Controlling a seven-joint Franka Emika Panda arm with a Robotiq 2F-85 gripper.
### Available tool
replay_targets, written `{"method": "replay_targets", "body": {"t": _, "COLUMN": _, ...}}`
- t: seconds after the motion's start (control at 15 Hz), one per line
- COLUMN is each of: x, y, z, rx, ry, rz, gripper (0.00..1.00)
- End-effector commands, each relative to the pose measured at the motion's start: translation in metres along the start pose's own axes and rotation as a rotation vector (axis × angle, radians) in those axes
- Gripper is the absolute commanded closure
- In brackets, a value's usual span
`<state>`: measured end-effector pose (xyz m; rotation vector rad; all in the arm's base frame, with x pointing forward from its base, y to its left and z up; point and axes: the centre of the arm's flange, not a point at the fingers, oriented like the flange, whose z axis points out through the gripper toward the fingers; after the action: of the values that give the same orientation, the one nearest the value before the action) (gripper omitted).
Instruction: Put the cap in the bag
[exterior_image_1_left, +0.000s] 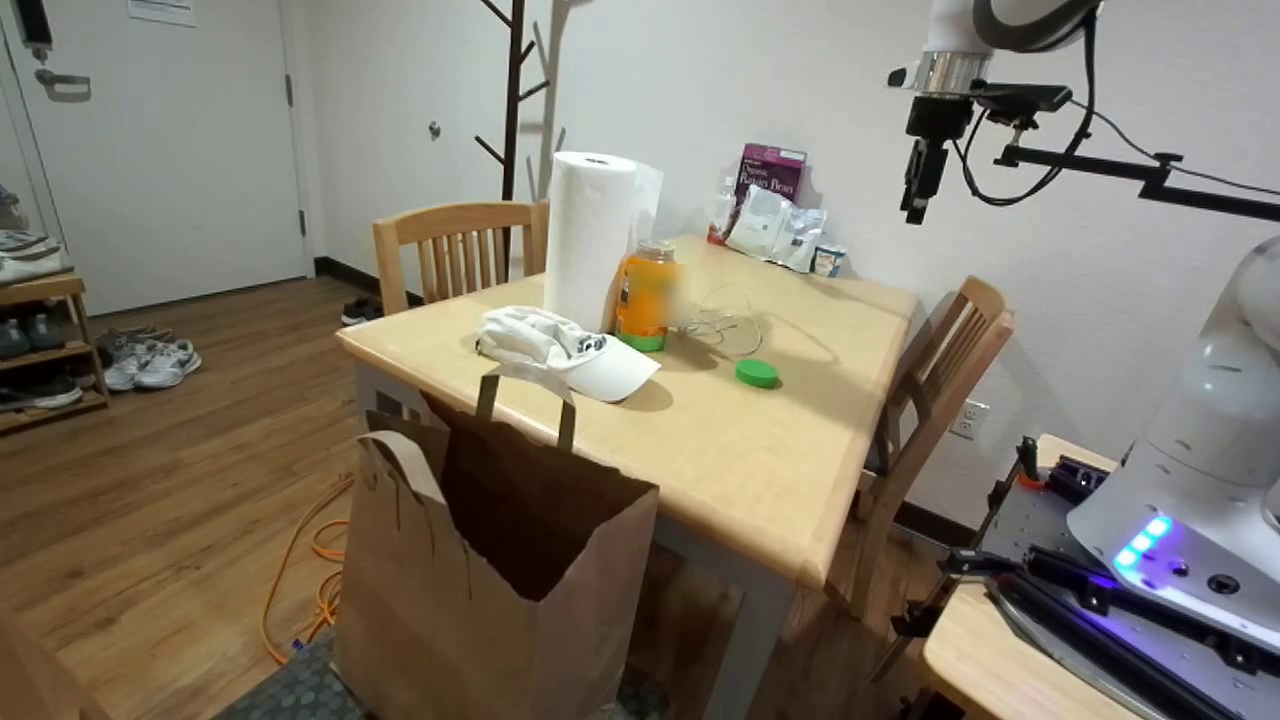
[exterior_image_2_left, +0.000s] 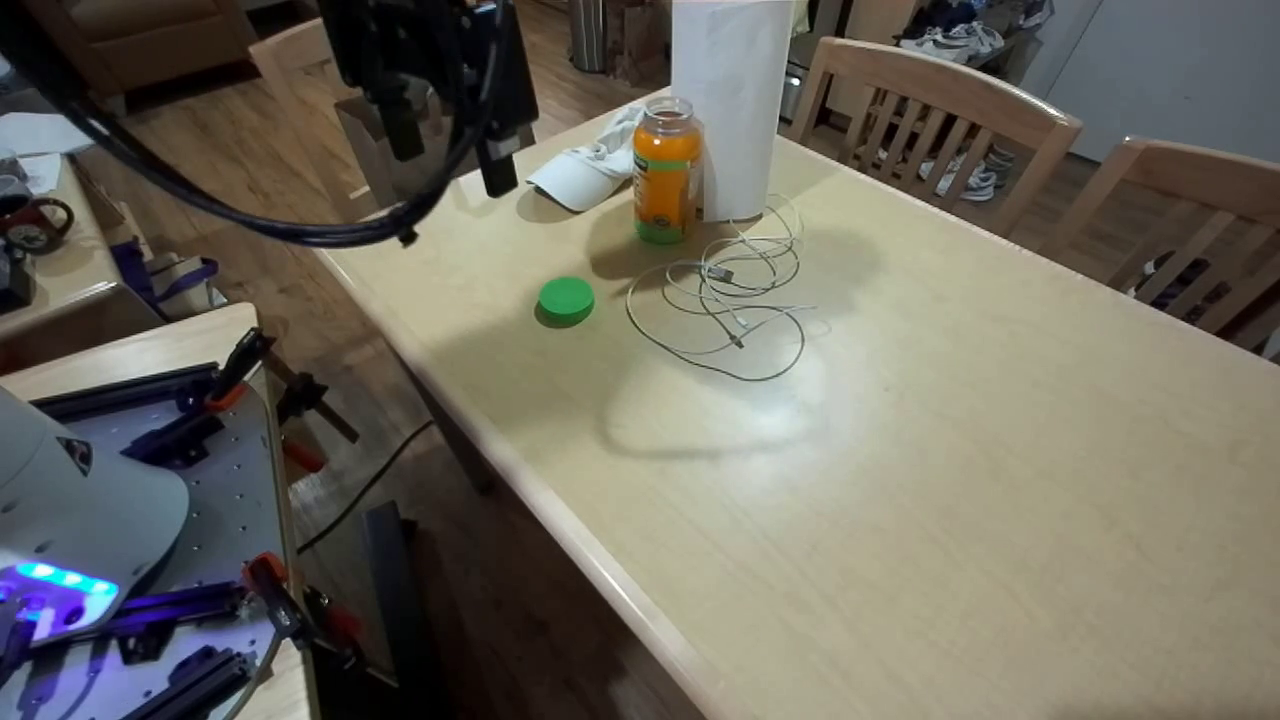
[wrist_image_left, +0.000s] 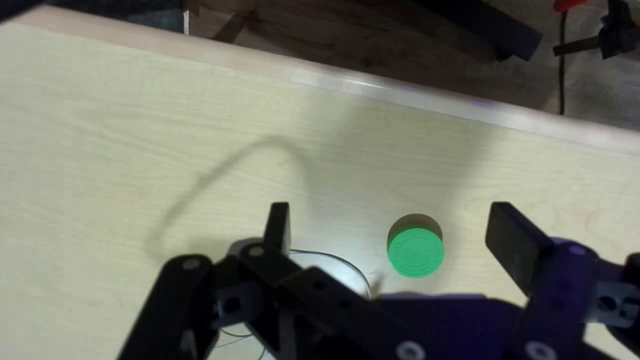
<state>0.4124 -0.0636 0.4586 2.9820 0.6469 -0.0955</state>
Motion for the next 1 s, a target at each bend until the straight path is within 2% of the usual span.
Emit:
{"method": "replay_targets", "body": {"t": 0.0, "x": 0.036, "y": -0.044, "z": 0.03, "rx": -0.006, "ry": -0.008, "rz": -0.199, "gripper": 0.0}}
{"method": "replay_targets", "body": {"t": 0.27, "x": 0.059, "y": -0.111, "z": 0.06, "rx": -0.024, "ry": -0.045, "rz": -0.413, "gripper": 0.0}}
{"method": "replay_targets", "body": {"t": 0.4, "x": 0.066, "y": -0.124, "z": 0.061, "rx": -0.025, "ry": -0.104, "rz": -0.516, "gripper": 0.0}}
{"method": "replay_targets", "body": {"t": 0.47, "x": 0.058, "y": -0.122, "z": 0.059, "rx": -0.028, "ry": -0.079, "rz": -0.424, "gripper": 0.0}}
{"method": "replay_targets", "body": {"t": 0.67, "x": 0.06, "y": -0.126, "z": 0.063, "rx": -0.029, "ry": -0.089, "rz": -0.437, "gripper": 0.0}}
{"method": "replay_targets", "body": {"t": 0.8, "x": 0.067, "y": -0.13, "z": 0.07, "rx": -0.09, "ry": 0.014, "rz": -0.559, "gripper": 0.0}}
{"method": "replay_targets", "body": {"t": 0.93, "x": 0.082, "y": -0.147, "z": 0.082, "rx": -0.129, "ry": 0.091, "rz": -0.622, "gripper": 0.0}}
